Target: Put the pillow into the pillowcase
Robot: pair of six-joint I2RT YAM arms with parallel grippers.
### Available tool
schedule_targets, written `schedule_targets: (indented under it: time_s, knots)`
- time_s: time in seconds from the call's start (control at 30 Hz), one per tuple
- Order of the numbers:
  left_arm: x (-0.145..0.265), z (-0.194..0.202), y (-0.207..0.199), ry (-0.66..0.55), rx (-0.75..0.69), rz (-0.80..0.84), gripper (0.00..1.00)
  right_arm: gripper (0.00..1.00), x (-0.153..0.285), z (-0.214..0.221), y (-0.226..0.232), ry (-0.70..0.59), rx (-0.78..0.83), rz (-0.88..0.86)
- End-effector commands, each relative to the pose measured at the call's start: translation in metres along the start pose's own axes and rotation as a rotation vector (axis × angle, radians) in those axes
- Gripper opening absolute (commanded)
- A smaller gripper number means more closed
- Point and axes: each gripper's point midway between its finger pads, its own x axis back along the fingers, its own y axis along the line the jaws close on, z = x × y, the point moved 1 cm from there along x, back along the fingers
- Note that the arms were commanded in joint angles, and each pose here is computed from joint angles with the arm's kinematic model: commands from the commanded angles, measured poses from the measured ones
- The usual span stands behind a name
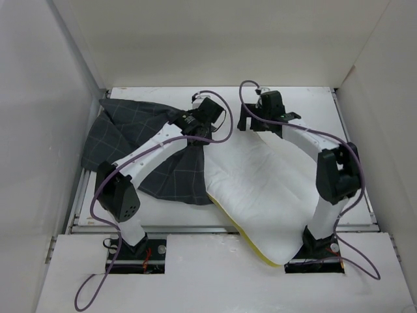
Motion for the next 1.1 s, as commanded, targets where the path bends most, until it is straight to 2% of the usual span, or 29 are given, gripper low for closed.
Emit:
schedule_targets:
  time_s: [0.0, 0.07, 0.13, 0.17, 0.2, 0.23, 0.33, 0.37, 0.43, 0.47, 0.6, 0.77, 0.97, 1.07]
  knots:
    - [0.008, -0.016, -0.004, -0.038, 0.017, -0.011, 0.00, 0.99, -0.030, -0.006, 0.014, 0.024, 0.075, -0.107]
    - [0.008, -0.019, -0.003, -0.037, 0.013, -0.027, 0.00, 0.97, -0.044, 0.003, 0.010, 0.069, 0.065, -0.155]
    - [0.006, -0.021, -0.005, -0.038, 0.013, -0.027, 0.00, 0.84, -0.055, 0.017, 0.014, 0.118, 0.079, -0.244]
    - [0.002, -0.023, -0.009, -0.037, 0.004, -0.027, 0.00, 0.69, -0.054, 0.021, 0.022, 0.121, 0.093, -0.305]
    - [-0.001, -0.025, -0.006, -0.031, 0.008, -0.038, 0.00, 0.07, -0.046, 0.036, 0.035, 0.151, 0.099, -0.419]
    - [-0.002, -0.027, -0.007, -0.032, 0.009, -0.038, 0.00, 0.00, -0.033, 0.019, 0.049, 0.067, 0.131, -0.491]
    - [-0.007, -0.040, -0.007, -0.047, 0.044, -0.042, 0.00, 0.00, 0.005, 0.023, 0.080, -0.006, 0.209, -0.691]
    - [-0.010, -0.040, -0.010, -0.040, 0.043, -0.037, 0.00, 0.00, 0.034, 0.009, 0.093, -0.084, 0.270, -0.727]
    - [-0.010, -0.049, -0.011, -0.054, 0.057, -0.033, 0.00, 0.00, 0.055, 0.024, 0.111, -0.107, 0.336, -0.747]
    - [-0.011, -0.051, -0.013, -0.056, 0.059, -0.031, 0.00, 0.00, 0.077, 0.016, 0.121, -0.166, 0.387, -0.758]
    - [-0.013, -0.063, -0.019, -0.070, 0.075, -0.013, 0.00, 0.00, 0.098, 0.044, 0.152, -0.160, 0.470, -0.808]
    - [-0.007, -0.074, -0.027, -0.088, 0.100, 0.024, 0.00, 0.00, 0.100, 0.093, 0.189, -0.085, 0.543, -0.884]
    - [0.010, -0.085, -0.026, -0.129, 0.129, 0.042, 0.00, 0.00, 0.085, 0.141, 0.205, 0.023, 0.493, -0.979]
    - [0.016, -0.090, -0.030, -0.134, 0.125, 0.073, 0.00, 0.00, 0.072, 0.163, 0.211, 0.055, 0.506, -0.950]
